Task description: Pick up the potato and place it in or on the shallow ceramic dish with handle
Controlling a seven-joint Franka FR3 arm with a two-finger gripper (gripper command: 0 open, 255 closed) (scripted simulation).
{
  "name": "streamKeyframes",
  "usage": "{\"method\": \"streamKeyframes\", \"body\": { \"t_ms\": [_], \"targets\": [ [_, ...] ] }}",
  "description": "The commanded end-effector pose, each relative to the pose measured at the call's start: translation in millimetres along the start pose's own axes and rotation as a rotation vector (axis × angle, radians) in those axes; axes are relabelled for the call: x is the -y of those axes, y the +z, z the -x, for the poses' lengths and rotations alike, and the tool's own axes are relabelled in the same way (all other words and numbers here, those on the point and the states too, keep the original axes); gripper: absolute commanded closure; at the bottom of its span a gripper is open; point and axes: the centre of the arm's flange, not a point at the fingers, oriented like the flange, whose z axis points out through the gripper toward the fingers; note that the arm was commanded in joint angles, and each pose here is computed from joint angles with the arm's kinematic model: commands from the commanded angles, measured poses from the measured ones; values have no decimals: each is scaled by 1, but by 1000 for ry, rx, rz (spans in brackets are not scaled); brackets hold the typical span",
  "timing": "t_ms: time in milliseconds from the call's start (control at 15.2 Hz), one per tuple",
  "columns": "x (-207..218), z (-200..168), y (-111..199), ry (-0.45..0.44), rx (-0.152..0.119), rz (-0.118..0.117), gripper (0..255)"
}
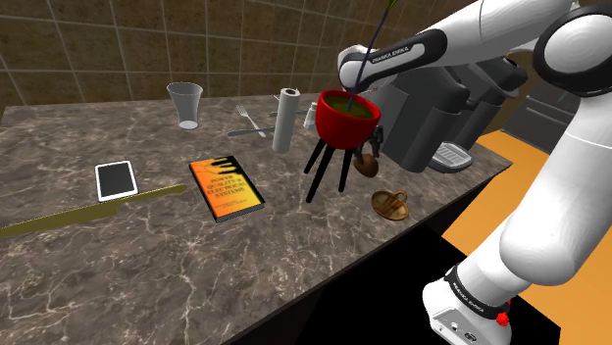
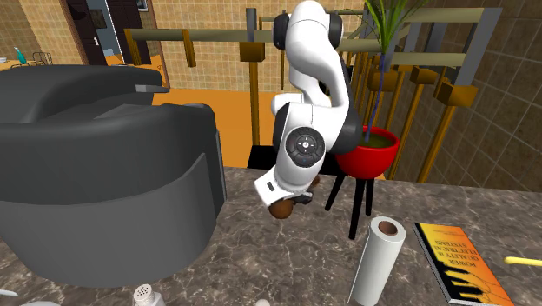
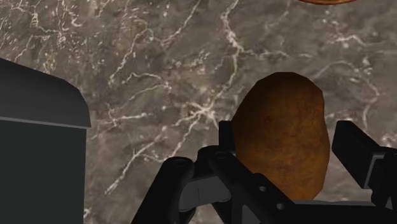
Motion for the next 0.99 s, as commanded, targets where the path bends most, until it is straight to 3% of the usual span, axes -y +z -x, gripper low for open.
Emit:
{"method": "streamKeyframes", "body": {
  "t_ms": [0, 924],
  "targets": [
    [-1, 4, -7, -2, 5, 3, 255],
    [-16, 43, -68, -2, 5, 3, 255]
  ]
}}
